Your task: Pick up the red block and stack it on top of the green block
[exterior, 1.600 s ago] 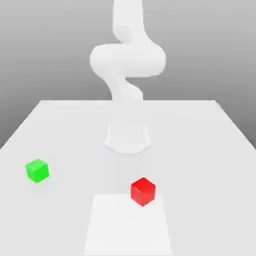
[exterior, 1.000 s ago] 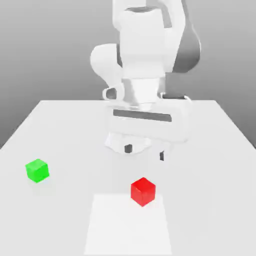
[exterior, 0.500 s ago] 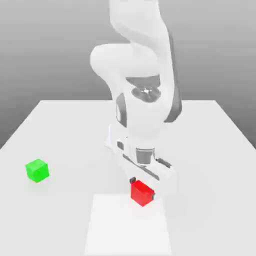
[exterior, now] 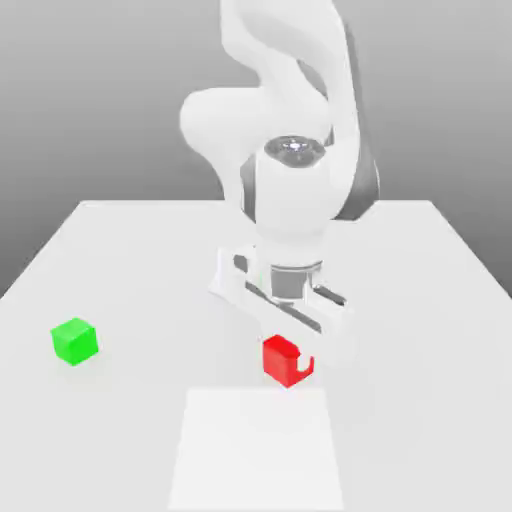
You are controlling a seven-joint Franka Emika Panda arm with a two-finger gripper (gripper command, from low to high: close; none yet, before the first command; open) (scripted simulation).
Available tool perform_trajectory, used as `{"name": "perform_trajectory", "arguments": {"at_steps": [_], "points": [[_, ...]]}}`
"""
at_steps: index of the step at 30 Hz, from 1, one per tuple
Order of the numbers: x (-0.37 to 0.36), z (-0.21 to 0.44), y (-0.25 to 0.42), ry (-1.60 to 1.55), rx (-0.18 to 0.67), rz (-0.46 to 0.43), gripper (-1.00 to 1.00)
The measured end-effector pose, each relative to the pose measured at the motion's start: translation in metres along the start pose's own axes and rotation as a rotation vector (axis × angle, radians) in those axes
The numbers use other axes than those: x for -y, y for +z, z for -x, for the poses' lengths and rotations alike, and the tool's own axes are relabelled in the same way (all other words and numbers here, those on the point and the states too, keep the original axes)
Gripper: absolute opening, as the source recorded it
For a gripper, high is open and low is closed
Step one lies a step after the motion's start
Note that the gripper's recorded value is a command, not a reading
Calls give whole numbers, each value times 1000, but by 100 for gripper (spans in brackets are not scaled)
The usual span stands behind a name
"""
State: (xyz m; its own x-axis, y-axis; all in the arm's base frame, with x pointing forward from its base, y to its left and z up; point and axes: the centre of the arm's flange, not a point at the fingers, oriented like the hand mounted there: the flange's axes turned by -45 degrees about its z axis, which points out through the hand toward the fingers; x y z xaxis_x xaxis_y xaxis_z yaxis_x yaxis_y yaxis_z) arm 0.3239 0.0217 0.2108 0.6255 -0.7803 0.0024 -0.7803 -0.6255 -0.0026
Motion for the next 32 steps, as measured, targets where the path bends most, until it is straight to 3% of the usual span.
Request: {"name": "perform_trajectory", "arguments": {"at_steps": [9, 17, 29, 30, 32], "points": [[-126, -128, -23, 297, -6, -3, -100], [-285, -172, -34, 557, 0, 0, -100], [-293, -174, 21, 567, 0, -4, -100], [-294, -173, 27, 570, 1, -1, 100], [-294, -173, 27, 570, 1, -1, 100]]}}
